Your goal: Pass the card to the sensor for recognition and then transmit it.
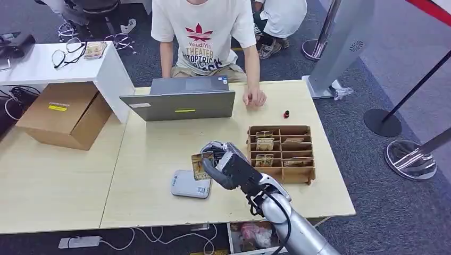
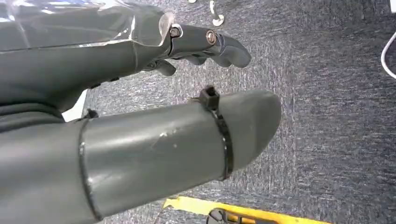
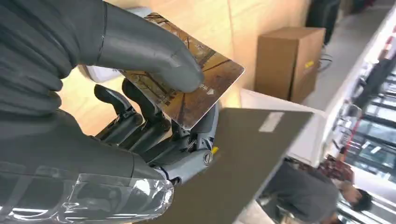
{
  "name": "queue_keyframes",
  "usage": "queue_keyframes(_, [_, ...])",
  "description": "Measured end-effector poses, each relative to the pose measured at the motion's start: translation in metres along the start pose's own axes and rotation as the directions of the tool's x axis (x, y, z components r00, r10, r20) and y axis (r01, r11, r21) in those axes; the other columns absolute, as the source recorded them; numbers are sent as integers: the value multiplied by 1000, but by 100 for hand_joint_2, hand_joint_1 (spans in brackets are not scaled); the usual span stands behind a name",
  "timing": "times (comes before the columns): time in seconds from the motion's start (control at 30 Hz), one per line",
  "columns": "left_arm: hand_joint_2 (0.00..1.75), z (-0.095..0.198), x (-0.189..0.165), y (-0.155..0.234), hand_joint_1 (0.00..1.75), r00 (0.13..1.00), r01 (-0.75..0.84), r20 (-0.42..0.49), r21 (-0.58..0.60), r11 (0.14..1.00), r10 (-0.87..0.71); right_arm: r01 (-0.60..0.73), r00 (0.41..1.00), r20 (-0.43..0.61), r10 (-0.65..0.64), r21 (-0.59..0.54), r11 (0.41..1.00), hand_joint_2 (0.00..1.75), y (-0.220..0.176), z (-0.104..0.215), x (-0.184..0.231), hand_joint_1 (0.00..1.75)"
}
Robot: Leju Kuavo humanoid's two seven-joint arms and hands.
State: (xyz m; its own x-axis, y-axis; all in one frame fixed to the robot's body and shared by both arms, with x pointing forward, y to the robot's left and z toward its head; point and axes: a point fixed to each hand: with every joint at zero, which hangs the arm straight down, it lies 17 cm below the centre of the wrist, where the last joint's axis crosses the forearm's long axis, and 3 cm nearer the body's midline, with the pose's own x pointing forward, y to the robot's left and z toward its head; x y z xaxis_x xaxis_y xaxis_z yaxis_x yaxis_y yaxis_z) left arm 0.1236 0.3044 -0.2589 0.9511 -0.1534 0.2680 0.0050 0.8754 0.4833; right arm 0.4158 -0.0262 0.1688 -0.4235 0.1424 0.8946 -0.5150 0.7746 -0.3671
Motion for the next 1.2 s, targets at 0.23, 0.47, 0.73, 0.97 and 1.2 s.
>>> queue_keyframes(0.23, [0, 1, 2, -2, 0, 1000, 0, 2, -3, 1000, 0, 9, 994, -113, -1, 69, 998, 175, 23, -1, -39, 175])
queue_keyframes(0.47, [0, 1, 3, -3, 0, 1000, 7, 4, -11, 1000, -7, 14, 982, -189, 6, 108, 994, 175, 38, 2, -67, 175])
queue_keyframes(0.73, [0, 1, 5, -5, 0, 1000, 12, 6, -17, 1000, -12, 7, 964, -264, 34, 152, 988, 175, 52, 5, -94, 175])
queue_keyframes(0.97, [0, 1, 6, -5, 0, 1000, 12, 6, -16, 1000, -12, 10, 951, -306, 52, 195, 981, 175, 58, 2, -108, 175])
queue_keyframes(1.2, [0, 1, 6, -5, 0, 1000, 9, 6, -15, 1000, -9, 8, 937, -342, 69, 220, 975, 175, 61, 0, -119, 175])
